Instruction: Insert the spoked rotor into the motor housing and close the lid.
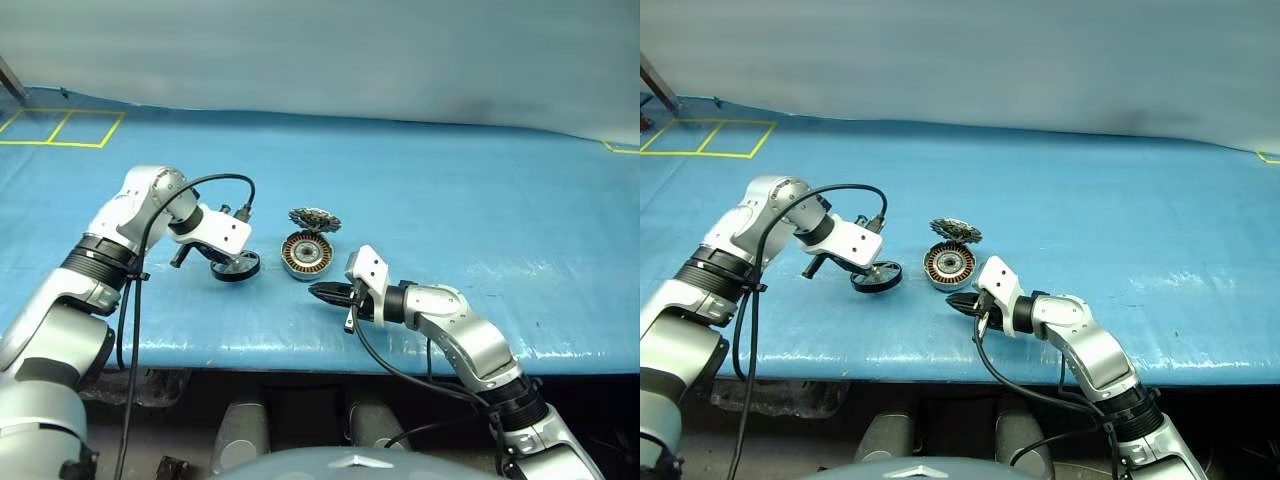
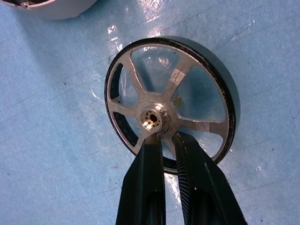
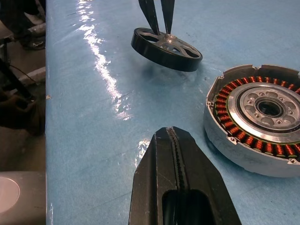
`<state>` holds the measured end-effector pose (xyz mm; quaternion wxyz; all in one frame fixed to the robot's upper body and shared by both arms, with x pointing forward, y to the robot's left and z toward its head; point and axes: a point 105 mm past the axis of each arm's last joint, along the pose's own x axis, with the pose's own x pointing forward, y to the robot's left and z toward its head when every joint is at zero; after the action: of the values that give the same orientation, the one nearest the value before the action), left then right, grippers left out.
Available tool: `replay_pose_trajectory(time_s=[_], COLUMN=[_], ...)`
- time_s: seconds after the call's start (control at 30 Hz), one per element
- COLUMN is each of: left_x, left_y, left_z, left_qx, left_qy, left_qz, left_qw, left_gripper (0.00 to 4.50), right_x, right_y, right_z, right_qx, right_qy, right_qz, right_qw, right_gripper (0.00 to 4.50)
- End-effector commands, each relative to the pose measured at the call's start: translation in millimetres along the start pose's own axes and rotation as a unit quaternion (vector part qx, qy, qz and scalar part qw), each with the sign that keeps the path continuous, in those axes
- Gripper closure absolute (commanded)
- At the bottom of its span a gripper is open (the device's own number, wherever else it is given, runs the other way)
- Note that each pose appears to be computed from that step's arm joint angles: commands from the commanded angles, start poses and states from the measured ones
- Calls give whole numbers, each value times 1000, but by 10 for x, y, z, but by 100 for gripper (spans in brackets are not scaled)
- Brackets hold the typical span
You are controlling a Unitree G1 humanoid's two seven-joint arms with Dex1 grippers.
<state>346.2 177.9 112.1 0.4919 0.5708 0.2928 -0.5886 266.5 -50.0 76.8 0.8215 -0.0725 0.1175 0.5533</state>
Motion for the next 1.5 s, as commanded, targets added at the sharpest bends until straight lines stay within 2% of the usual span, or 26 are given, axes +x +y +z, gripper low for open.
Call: replay_pose_trajectory(time_s=[0.03,0.1,0.2,0.73,1.0,1.2,1.5], left_x=[88,82,82,95,63,-60,-185], left_y=[-60,-59,-85,-189,-112,37,-25], left_z=[-17,-14,-16,-44,-43,-15,-9], left_qx=[-3,-2,-2,-7,-16,1,-22], left_qy=[-5,-6,-7,3,3,-5,-81], left_qz=[-12,-12,-21,-60,-31,29,104], left_qw=[1000,1000,1000,998,999,1000,991], left_gripper=[423,423,449,449,449,449,449], right_x=[-23,-21,-17,-9,-12,-12,-68], right_y=[-2,-3,-7,-15,-16,-14,-143], right_z=[139,138,140,137,123,128,170], right_qx=[-14,-15,-16,-18,-19,-20,-23], right_qy=[-26,-25,-26,-24,-21,-22,-34], right_qz=[-3,-3,-3,-5,-6,-6,-42], right_qw=[1000,1000,1000,1000,1000,1000,998], right_gripper=[450,450,450,450,450,450,450])
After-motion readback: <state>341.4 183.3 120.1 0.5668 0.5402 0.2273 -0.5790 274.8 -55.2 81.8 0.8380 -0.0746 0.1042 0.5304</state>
